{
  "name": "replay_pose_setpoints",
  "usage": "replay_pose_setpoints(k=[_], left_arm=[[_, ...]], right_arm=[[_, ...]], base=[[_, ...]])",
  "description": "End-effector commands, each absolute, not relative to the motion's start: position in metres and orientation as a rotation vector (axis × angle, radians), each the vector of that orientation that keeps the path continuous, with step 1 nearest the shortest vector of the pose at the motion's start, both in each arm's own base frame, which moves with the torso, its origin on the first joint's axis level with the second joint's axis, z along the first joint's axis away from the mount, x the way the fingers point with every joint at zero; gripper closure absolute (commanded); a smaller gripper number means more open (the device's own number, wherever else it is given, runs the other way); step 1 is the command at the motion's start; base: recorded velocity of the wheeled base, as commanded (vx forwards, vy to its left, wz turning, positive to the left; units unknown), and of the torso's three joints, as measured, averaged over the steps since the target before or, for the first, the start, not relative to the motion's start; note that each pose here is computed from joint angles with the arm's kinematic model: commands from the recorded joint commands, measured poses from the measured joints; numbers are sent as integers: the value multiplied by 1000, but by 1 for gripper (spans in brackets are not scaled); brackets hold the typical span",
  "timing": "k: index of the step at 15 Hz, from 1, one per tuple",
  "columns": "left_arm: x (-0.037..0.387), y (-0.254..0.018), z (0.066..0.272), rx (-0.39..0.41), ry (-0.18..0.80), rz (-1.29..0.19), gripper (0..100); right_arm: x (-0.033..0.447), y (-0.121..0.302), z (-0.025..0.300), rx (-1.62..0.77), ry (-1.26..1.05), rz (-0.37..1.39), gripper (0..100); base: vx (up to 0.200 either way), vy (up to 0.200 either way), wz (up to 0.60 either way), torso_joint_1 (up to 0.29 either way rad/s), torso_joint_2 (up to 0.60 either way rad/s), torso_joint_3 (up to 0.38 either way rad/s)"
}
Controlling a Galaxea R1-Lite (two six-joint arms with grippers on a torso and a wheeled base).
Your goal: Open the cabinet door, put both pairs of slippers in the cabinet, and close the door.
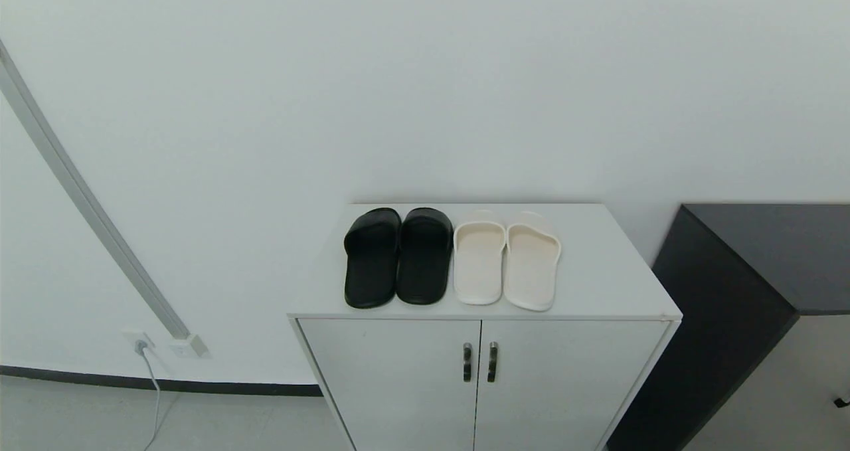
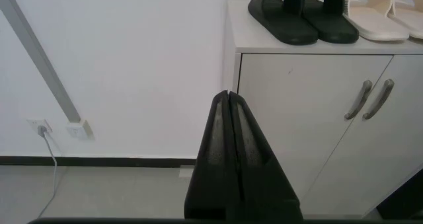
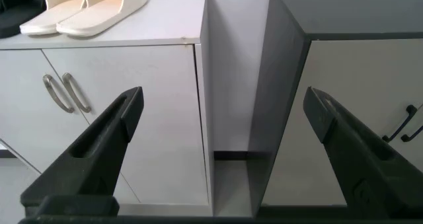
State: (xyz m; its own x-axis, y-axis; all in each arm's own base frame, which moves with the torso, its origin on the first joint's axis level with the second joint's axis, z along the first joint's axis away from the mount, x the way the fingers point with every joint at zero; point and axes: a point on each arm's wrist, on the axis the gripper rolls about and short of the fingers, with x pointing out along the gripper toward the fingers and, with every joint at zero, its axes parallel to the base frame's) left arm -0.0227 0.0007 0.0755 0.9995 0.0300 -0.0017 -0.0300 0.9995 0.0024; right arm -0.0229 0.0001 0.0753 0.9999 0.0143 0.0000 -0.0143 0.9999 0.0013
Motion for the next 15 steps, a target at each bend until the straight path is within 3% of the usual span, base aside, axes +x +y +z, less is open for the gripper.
replay_pose_setpoints(k=[1,11,13,14,15], left_arm=[[-23,0,76,3,2,21,100],[-23,0,76,0,2,21,100],[-23,0,76,0,2,21,100],[-23,0,76,0,2,21,100],[-23,0,76,0,2,21,100]], right_arm=[[-23,0,75,0,2,15,0],[-23,0,76,23,-3,-1,0],[-38,-1,135,80,-171,-15,0],[-24,0,154,94,-26,3,0],[-13,0,152,80,59,27,0]], base=[[0,0,0,0,0,0],[0,0,0,0,0,0],[0,0,0,0,0,0],[0,0,0,0,0,0],[0,0,0,0,0,0]])
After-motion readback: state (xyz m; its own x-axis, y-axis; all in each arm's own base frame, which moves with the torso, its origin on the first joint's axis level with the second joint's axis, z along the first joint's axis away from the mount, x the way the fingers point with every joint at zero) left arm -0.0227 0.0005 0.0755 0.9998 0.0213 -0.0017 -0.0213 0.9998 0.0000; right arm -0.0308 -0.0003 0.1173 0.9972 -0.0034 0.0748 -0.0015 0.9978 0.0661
